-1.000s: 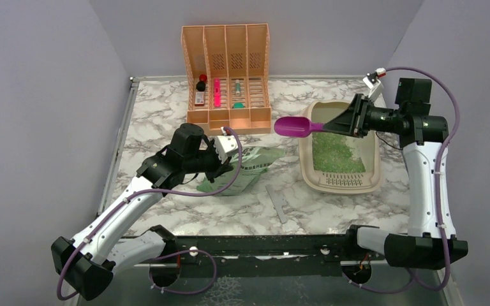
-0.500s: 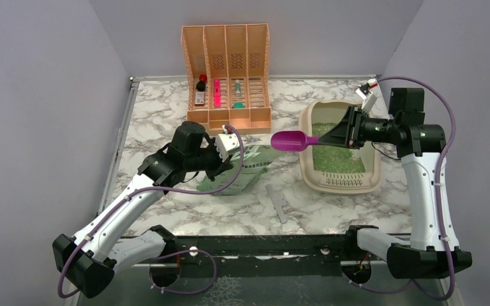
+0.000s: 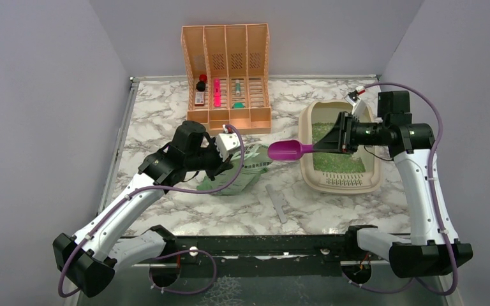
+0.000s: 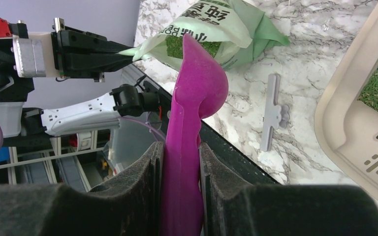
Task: Fill the litter box with clean litter
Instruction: 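Scoop the cat litter from the cat litter bag.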
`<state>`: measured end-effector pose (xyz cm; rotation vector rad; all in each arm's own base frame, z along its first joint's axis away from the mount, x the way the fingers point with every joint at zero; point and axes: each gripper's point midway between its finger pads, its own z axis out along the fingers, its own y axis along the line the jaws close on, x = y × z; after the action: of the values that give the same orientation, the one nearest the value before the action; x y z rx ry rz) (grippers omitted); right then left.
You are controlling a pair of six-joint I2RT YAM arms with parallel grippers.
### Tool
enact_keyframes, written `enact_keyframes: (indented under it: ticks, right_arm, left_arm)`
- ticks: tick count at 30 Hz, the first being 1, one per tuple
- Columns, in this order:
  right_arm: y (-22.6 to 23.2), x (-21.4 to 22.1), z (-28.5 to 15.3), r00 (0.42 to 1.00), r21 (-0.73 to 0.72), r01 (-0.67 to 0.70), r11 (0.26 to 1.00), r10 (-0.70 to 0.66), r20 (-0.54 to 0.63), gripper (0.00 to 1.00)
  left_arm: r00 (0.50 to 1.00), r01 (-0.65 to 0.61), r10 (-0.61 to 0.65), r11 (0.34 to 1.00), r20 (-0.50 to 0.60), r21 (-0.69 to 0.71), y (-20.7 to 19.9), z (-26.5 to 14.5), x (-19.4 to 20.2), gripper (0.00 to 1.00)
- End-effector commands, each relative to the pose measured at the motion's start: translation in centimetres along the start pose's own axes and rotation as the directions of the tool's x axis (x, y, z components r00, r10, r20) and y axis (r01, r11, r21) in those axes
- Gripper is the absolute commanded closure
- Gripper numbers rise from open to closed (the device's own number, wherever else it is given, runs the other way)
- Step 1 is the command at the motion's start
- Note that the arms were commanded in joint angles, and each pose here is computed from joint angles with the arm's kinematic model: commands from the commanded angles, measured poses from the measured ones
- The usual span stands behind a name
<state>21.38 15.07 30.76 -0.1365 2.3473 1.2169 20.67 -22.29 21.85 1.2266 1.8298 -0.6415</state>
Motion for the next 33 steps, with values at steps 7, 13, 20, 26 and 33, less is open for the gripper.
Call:
enact_keyframes:
  ticks: [7, 13, 20, 26, 33]
  right_arm:
    - [0.2, 0.7, 0.8, 0.999, 0.000, 0.007, 1.000, -0.007, -0.045, 0.99]
    - [1.3, 0.9, 2.5, 0.997, -0.016, 0.029, 0.999, -0.030, -0.076, 0.99]
    - [0.9, 1.5, 6.1, 0.983, 0.012, 0.042, 0.999, -0.039, -0.178, 0.99]
    - [1.5, -0.6, 6.8, 0.987, 0.022, 0.089, 0.996, -0.086, -0.134, 0.99]
    - [0.5, -2.7, 7.8, 0.994, 0.089, 0.065, 0.994, -0.057, -0.092, 0.99]
  left_arm:
    - [0.993, -0.052, 0.051, 0.999, 0.110, 0.008, -0.1, -0.6, -3.6, 1.00]
    - [0.992, -0.051, 0.049, 0.999, 0.114, 0.011, -0.1, -0.6, -3.8, 1.00]
    - [0.991, -0.053, 0.050, 0.998, 0.121, 0.016, -0.3, -0.9, -3.9, 1.00]
    - [0.990, -0.054, 0.050, 0.998, 0.131, 0.028, -0.7, -1.1, -3.9, 1.00]
    - [0.984, -0.085, 0.068, 0.991, 0.164, 0.100, -2.0, -1.3, -4.5, 1.00]
